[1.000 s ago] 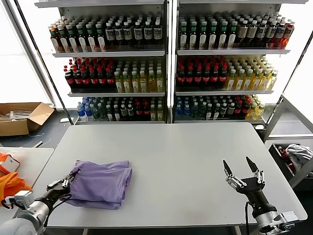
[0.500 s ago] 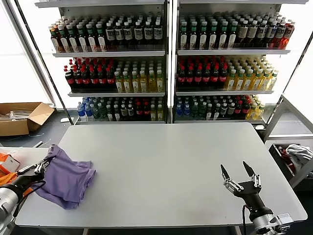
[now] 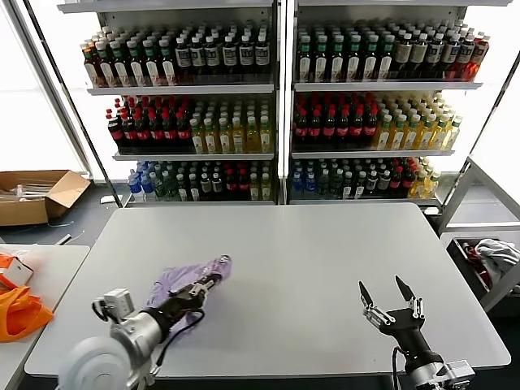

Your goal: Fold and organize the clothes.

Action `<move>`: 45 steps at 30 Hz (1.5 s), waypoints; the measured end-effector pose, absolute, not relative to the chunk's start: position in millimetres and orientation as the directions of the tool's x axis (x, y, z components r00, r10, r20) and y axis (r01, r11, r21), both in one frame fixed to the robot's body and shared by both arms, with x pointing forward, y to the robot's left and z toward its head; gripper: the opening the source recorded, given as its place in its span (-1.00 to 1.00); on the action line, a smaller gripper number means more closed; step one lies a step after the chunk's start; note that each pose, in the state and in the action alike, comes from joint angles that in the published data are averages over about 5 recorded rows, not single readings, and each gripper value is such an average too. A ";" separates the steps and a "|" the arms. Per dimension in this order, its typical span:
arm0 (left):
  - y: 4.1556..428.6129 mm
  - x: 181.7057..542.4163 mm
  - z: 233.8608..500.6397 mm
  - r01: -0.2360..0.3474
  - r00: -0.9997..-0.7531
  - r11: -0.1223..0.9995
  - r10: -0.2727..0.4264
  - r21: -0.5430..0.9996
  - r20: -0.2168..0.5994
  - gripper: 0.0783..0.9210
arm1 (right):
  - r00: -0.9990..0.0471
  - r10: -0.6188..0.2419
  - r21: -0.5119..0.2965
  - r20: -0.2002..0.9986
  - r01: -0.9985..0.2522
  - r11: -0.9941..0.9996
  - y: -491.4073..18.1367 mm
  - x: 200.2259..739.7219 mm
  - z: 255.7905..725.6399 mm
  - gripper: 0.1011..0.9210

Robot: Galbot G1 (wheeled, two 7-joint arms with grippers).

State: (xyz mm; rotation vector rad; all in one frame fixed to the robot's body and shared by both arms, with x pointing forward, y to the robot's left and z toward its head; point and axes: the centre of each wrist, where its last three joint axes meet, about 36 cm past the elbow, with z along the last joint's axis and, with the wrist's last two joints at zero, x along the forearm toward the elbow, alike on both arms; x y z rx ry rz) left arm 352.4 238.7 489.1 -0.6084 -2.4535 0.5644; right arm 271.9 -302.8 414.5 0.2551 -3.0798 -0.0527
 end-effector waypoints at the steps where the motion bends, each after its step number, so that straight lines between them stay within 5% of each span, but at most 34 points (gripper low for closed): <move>1: 226.5 356.2 480.7 0.298 -0.734 0.800 0.541 -0.521 0.410 -0.92 | -0.985 -0.166 0.035 0.052 -0.164 0.986 -301.7 271.9 414.8 0.76; 6: 168.2 373.4 442.3 0.284 -0.675 0.761 0.591 -0.583 0.442 -0.91 | -0.982 -0.172 0.038 0.077 -0.170 0.985 -294.5 273.9 419.9 0.76; 12: 118.9 395.1 425.9 0.274 -0.664 0.733 0.613 -0.623 0.428 -0.60 | -0.970 -0.191 0.100 0.150 -0.178 0.979 -281.7 280.2 423.9 0.76; 20: 108.5 417.2 440.8 0.272 -0.720 0.707 0.599 -0.653 0.349 -0.07 | -0.924 -0.269 0.218 0.272 -0.213 0.952 -259.2 293.9 418.7 0.76; 31: 177.5 415.9 470.3 0.291 -0.836 0.775 0.492 -0.561 0.245 0.66 | -0.809 -0.440 0.372 0.390 -0.298 0.879 -214.9 327.0 398.8 0.76; 35: 201.6 408.4 480.6 0.279 -0.869 0.802 0.445 -0.529 0.215 0.76 | -0.772 -0.488 0.411 0.407 -0.323 0.853 -192.8 341.4 389.4 0.67; 45: 235.6 390.2 504.6 0.243 -0.914 0.827 0.371 -0.507 0.167 0.77 | -0.730 -0.546 0.441 0.412 -0.365 0.820 -160.8 358.8 379.1 -0.03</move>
